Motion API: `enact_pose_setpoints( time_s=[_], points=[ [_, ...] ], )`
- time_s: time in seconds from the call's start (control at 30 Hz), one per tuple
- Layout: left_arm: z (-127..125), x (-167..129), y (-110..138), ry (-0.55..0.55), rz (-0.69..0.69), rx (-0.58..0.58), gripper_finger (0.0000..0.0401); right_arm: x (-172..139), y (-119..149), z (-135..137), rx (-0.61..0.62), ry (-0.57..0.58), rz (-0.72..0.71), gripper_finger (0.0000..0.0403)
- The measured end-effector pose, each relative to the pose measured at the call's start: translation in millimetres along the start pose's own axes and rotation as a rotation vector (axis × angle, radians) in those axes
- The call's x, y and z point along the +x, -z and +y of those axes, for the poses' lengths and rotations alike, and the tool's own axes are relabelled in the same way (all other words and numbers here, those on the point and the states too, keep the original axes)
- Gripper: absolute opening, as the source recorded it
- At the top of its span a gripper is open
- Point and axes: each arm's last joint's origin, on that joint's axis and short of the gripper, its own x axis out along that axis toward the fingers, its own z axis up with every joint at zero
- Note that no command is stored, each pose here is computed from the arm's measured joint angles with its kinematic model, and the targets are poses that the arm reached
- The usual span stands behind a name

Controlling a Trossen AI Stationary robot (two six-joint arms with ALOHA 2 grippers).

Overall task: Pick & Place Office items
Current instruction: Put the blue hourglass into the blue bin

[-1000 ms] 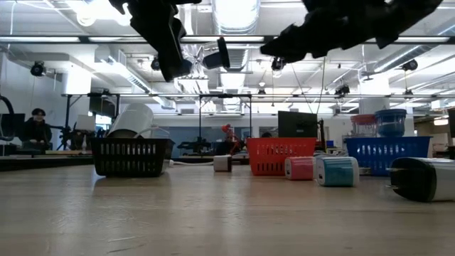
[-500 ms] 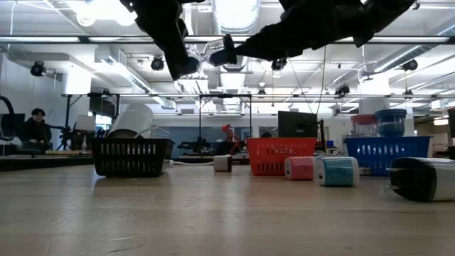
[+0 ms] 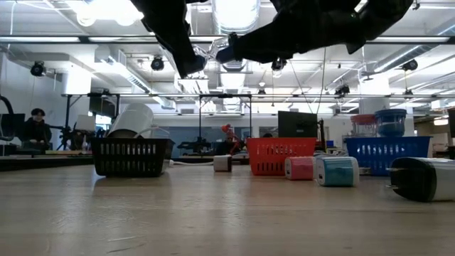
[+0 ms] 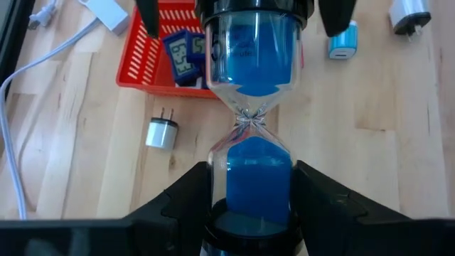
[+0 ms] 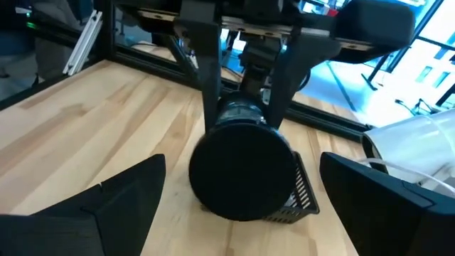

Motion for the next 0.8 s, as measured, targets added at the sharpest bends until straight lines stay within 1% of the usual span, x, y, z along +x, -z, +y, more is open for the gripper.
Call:
enact_pose_setpoints(
  time_s=[0.2,0.33,0.47,0.6,0.8],
  points=[
    [1.1,0.5,0.1,-0.003,0.001,-0.003,0.0172,1.6,0.5,-0.1,0.004,0.003,-0.01,0.0368],
    [2.3,0.9,0.0,-0.006,0.001,-0.006,0.0172,2.2,1.5,0.1,0.03,0.002,-0.007,0.0366],
    [4.8,1.5,-1.0,-0.009,-0.006,-0.015,0.0172,5.0,5.1,0.7,0.035,-0.002,0.01,0.0347],
    [6.4,2.0,-1.7,-0.011,-0.012,-0.021,0.0172,8.4,2.9,-0.5,0.034,0.001,0.003,0.0326],
    [6.9,2.3,-1.2,-0.012,-0.009,-0.021,0.0172,11.5,1.7,-1.3,0.034,0.002,0.003,0.0305]
  ],
)
